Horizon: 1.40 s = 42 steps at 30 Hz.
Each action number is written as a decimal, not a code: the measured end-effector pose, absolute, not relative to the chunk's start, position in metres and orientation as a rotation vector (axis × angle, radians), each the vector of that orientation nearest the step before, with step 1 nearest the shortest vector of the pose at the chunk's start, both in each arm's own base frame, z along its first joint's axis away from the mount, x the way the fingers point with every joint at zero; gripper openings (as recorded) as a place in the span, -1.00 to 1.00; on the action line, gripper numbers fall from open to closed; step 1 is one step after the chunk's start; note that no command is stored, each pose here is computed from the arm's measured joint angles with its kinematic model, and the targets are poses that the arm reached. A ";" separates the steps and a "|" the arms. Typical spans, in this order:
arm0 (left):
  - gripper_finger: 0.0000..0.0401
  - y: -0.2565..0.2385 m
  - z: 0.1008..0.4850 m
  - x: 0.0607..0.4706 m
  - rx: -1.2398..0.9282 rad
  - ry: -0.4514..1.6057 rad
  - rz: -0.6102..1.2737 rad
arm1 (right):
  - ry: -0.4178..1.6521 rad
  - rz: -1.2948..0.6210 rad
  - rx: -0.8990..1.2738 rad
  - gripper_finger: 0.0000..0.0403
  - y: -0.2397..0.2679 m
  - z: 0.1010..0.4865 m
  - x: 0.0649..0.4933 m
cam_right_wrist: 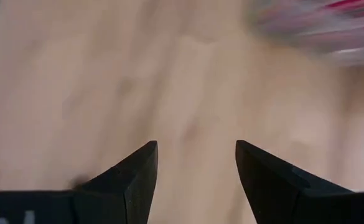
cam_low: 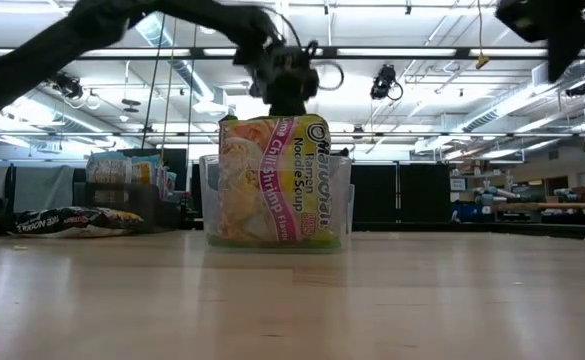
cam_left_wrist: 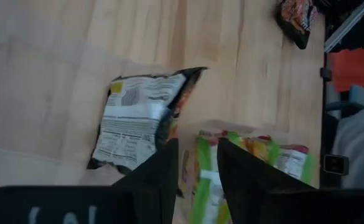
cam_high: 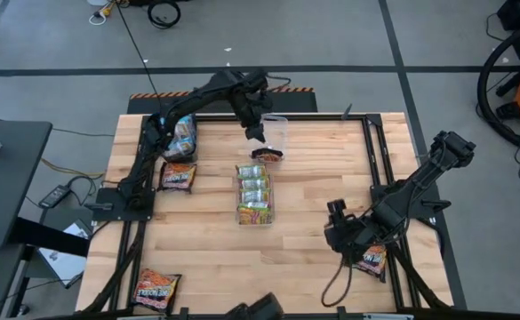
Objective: Sort Maruchan noodles
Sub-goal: Put the black noodle pack into the top transparent bin
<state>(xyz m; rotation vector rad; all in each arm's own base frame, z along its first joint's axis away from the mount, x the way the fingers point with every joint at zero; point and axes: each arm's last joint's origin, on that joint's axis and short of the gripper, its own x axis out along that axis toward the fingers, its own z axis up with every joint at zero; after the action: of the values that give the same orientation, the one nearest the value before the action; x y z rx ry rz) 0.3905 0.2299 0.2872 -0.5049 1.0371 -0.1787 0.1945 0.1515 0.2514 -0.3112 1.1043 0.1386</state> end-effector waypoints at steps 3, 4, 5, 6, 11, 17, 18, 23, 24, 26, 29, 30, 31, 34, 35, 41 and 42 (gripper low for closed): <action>-0.42 0.211 0.312 0.389 -0.454 1.006 -0.191 | 1.189 0.221 -0.225 0.09 0.159 0.247 0.190; -0.42 0.203 0.322 0.387 -0.448 0.996 -0.196 | 1.235 0.235 -0.210 0.09 0.162 0.244 0.187; -0.42 0.195 0.331 0.386 -0.434 0.983 -0.204 | 1.294 0.240 -0.211 0.09 0.164 0.240 0.183; -0.42 0.186 0.342 0.384 -0.414 0.965 -0.215 | 1.363 0.235 -0.219 0.09 0.165 0.235 0.179; -0.42 0.126 0.378 0.385 -0.271 0.910 -0.286 | 1.633 0.172 -0.168 0.08 0.165 0.211 0.173; -0.42 0.045 0.394 0.391 -0.083 0.933 -0.351 | 1.694 0.304 -0.222 0.05 0.162 0.173 0.187; -0.42 0.035 0.395 0.388 -0.058 0.955 -0.347 | 1.717 0.336 -0.237 0.05 0.160 0.168 0.189; -0.42 -0.002 0.403 0.370 -0.008 1.048 -0.294 | 1.751 0.464 -0.290 0.04 0.158 0.149 0.195; -0.42 -0.006 0.405 0.367 0.001 1.064 -0.275 | 1.749 0.500 -0.298 0.04 0.158 0.146 0.196; -0.42 -0.015 0.410 0.361 0.021 1.068 -0.248 | 1.756 0.558 -0.319 0.04 0.158 0.140 0.198; -0.42 -0.024 0.417 0.353 0.045 1.059 -0.226 | 1.741 0.597 -0.339 0.02 0.160 0.131 0.202; -0.42 -0.026 0.419 0.350 0.047 1.058 -0.220 | 1.743 0.601 -0.344 0.00 0.160 0.129 0.203; -0.42 -0.028 0.421 0.348 0.050 1.054 -0.224 | 1.732 0.613 -0.346 -0.03 0.160 0.129 0.203; -0.42 -0.028 0.428 0.340 0.060 1.034 -0.213 | 1.717 0.639 -0.362 -0.17 0.161 0.127 0.204; -0.42 -0.027 0.431 0.338 0.064 1.022 -0.204 | 1.716 0.638 -0.367 -0.23 0.161 0.127 0.204; -0.42 -0.022 0.441 0.328 0.091 0.991 -0.145 | 1.700 0.595 -0.360 -0.64 0.159 0.132 0.203; -0.42 -0.022 0.441 0.328 0.091 0.986 -0.144 | 1.691 0.596 -0.355 -0.74 0.160 0.135 0.204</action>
<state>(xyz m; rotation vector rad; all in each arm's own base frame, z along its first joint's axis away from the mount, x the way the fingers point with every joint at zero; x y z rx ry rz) 0.3276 -0.0218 0.4415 0.0909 0.9856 -0.1444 0.2038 0.1602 0.1352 -0.3549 1.6912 0.5960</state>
